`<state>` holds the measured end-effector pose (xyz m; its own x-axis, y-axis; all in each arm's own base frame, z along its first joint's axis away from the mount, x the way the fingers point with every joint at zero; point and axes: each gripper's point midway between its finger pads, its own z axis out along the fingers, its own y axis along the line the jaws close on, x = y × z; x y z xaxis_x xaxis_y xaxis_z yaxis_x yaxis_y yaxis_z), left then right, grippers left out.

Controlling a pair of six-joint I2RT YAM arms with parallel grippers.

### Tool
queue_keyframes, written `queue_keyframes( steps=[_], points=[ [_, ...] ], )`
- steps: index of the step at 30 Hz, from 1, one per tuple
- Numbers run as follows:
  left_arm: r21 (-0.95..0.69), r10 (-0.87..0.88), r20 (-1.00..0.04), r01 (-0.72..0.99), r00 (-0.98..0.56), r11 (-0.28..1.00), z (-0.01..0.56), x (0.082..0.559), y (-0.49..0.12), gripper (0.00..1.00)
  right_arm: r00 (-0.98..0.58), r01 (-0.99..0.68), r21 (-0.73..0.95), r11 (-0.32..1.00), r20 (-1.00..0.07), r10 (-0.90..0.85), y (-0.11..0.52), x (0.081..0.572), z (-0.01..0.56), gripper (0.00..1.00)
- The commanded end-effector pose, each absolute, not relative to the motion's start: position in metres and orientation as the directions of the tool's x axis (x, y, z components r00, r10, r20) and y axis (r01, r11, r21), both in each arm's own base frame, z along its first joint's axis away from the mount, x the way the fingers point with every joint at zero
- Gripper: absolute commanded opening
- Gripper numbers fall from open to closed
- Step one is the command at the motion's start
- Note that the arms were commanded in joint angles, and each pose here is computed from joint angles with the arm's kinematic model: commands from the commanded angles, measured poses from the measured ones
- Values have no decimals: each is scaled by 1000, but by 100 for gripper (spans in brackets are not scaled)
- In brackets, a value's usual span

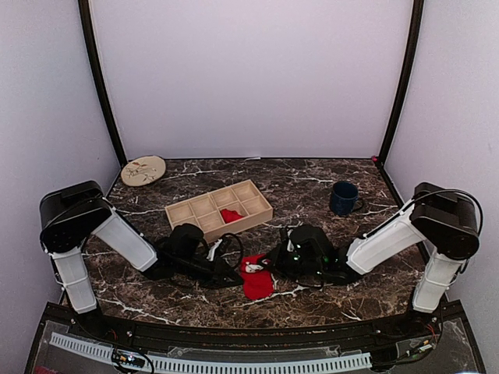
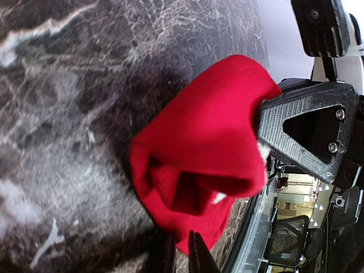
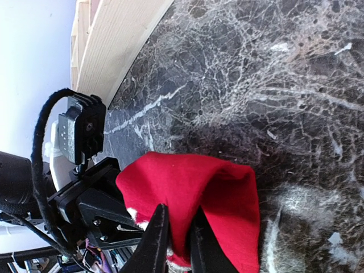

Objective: Roll the socks
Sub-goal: Roll the sock at the center of the board.

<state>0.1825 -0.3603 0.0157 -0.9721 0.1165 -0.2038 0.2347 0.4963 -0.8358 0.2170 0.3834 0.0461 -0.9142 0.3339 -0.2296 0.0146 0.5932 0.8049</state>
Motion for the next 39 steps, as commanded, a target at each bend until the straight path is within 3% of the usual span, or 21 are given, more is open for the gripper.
queue_keyframes(
  steps=[1, 5, 16, 26, 39],
  points=[
    [-755, 119, -32, 102, -992, 648, -13, 157, -330, 14, -893, -130, 814, 566, -344, 290, 383, 219, 53, 9],
    [-755, 98, -17, 77, -995, 651, 7, 158, -330, 20, -873, -197, 811, 551, -400, 278, 381, 219, 56, 8],
    [-782, 6, 35, -23, -999, 623, 51, 177, -344, 60, -856, -264, 817, 512, -443, 267, 391, 219, 56, 6],
    [-811, -182, 108, -193, -977, 552, 79, 207, -346, 65, -846, -279, 814, 510, -459, 270, 389, 212, 52, 5],
    [-791, -209, 215, -295, -954, 535, 69, 212, -359, 70, -848, -265, 847, 462, -432, 306, 394, 212, 60, 4]
  ],
)
